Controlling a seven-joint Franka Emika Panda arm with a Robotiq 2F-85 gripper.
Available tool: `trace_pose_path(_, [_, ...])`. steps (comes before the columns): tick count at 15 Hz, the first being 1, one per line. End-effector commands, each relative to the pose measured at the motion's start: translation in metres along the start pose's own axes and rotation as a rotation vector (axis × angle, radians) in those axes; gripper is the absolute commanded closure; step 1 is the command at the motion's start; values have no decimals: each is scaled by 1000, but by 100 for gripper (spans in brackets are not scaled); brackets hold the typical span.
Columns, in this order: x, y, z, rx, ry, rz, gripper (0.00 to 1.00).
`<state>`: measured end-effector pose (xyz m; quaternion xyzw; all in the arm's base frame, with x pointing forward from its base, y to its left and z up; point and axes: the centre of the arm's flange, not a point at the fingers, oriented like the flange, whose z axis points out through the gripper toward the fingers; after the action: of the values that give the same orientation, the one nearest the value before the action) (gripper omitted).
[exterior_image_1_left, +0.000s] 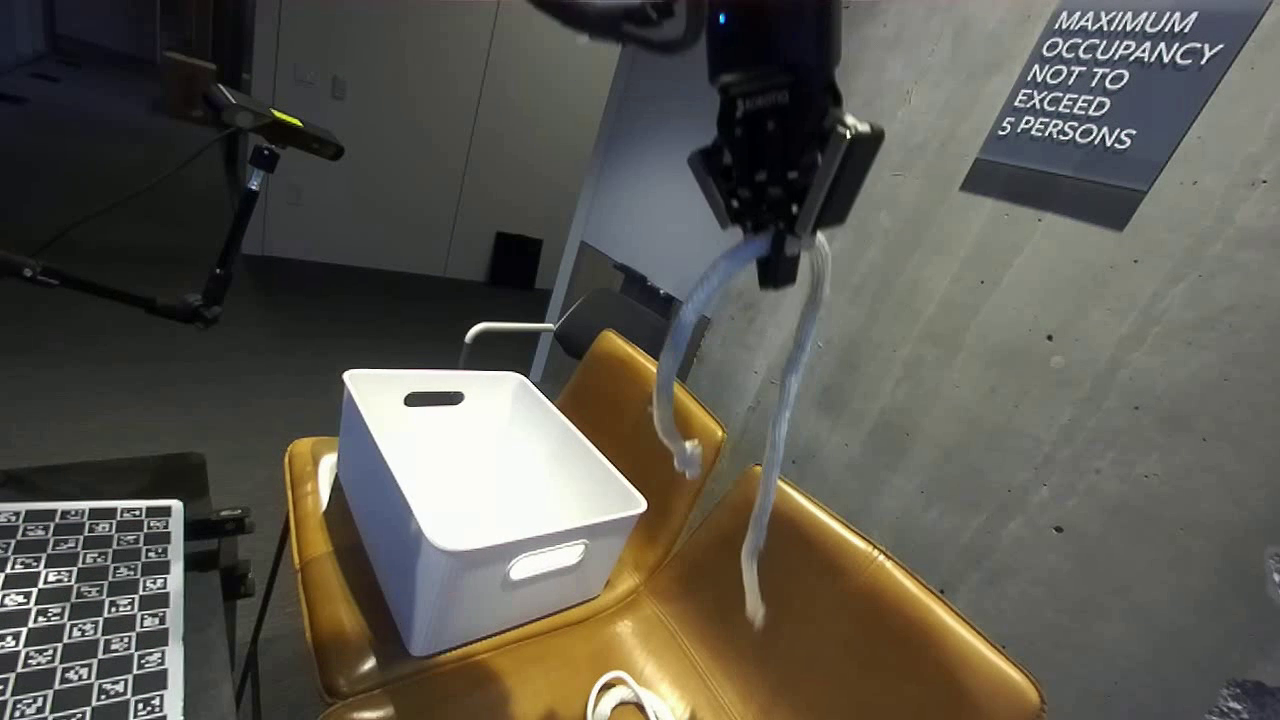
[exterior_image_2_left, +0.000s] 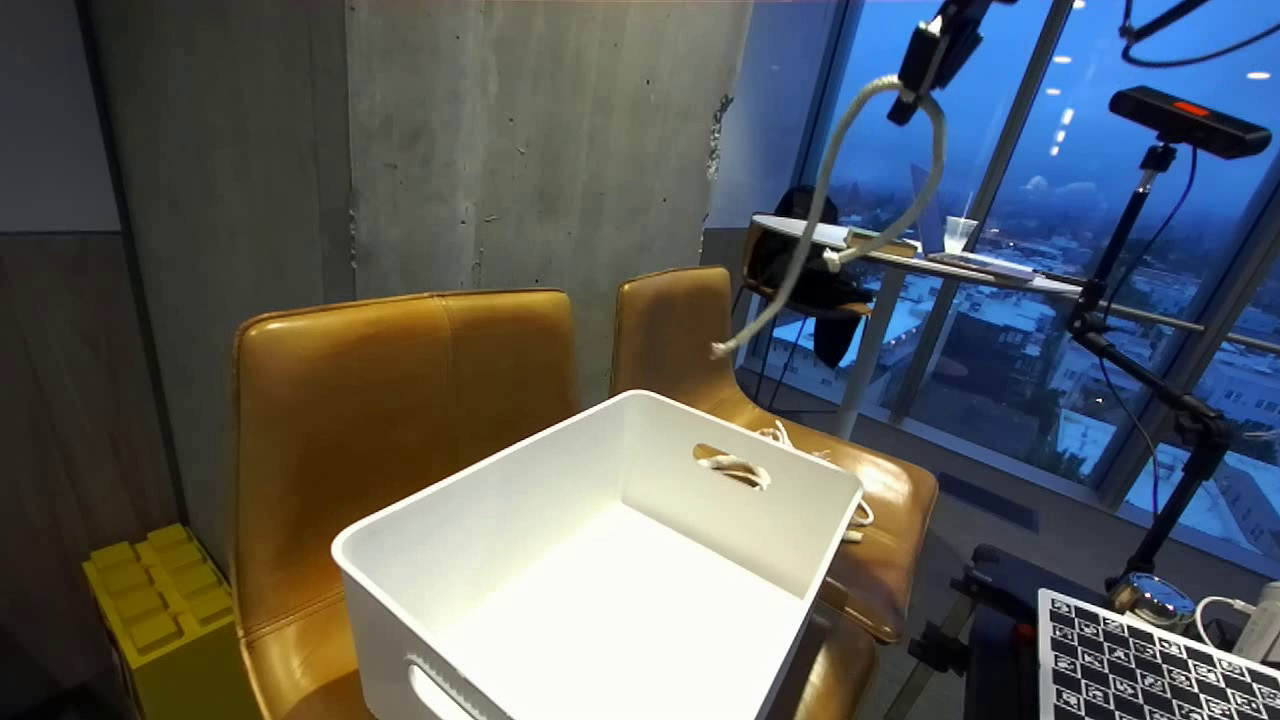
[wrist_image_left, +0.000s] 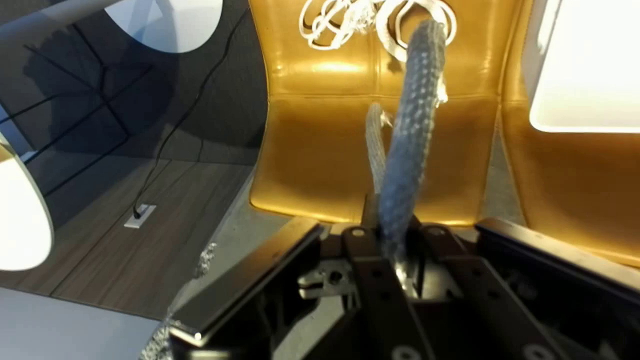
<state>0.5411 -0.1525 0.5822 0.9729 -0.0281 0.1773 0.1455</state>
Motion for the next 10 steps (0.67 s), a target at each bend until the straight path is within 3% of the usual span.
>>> trace_pose_path(1, [35, -63, -73, 13, 28, -23, 98])
trace_pose_path(5, [26, -182, -116, 51, 29, -111, 98])
trace_pose_path(10, [-24, -297, -112, 92, -57, -174, 98])
